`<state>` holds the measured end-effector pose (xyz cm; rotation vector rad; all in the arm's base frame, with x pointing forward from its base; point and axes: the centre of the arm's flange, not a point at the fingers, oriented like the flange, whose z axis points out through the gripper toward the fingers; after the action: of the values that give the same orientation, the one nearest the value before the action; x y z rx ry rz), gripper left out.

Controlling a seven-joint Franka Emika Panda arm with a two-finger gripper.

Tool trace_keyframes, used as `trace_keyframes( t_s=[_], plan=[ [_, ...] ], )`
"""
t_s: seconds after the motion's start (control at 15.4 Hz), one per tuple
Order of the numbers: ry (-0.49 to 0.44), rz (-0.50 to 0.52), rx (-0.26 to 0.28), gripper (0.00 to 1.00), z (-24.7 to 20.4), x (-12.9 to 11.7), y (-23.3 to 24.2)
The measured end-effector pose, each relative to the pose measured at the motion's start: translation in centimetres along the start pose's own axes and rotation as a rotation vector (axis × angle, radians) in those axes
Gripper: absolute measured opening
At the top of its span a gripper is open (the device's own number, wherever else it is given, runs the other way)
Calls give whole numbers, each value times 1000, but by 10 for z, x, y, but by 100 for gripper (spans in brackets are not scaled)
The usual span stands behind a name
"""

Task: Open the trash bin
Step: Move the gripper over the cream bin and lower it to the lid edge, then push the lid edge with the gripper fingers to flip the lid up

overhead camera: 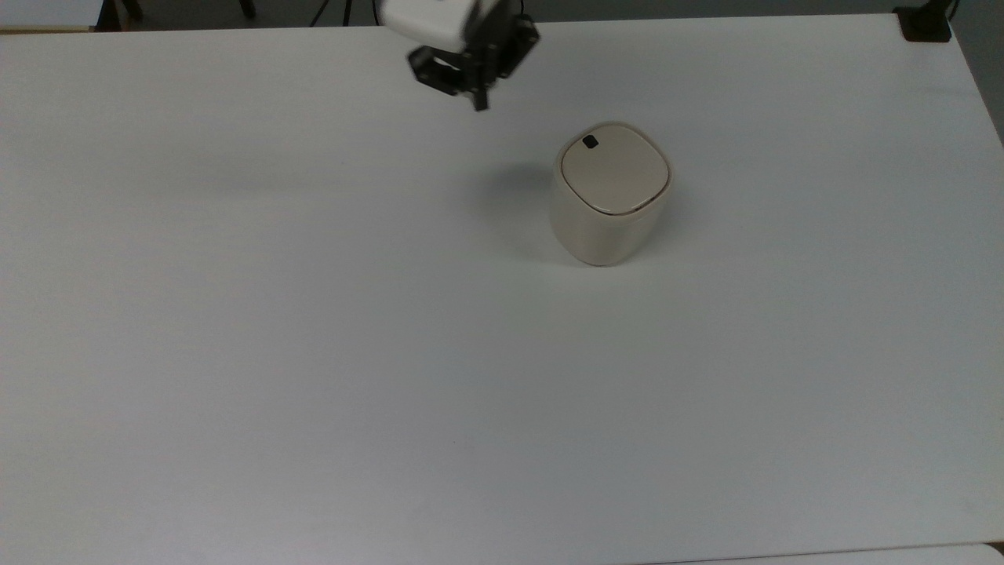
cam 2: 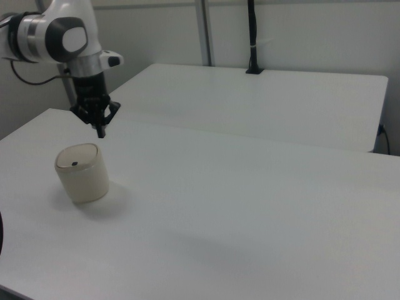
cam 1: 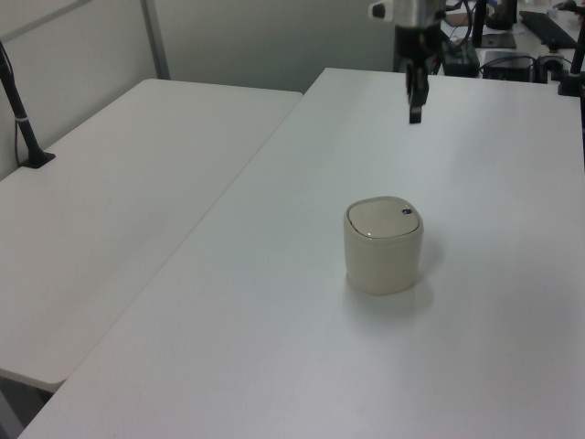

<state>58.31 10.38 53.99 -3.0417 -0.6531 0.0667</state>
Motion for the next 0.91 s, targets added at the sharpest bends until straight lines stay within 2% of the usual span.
trace_keyframes(
  t_s=[0.2, 0.39, 0.91],
  plan=[
    [-19, -93, -3, 1, 25, 24, -53],
    [-47, -153, -4, 1, 46, 36, -88],
    [-99, -200, -8, 1, 103, 59, -123]
  ],
)
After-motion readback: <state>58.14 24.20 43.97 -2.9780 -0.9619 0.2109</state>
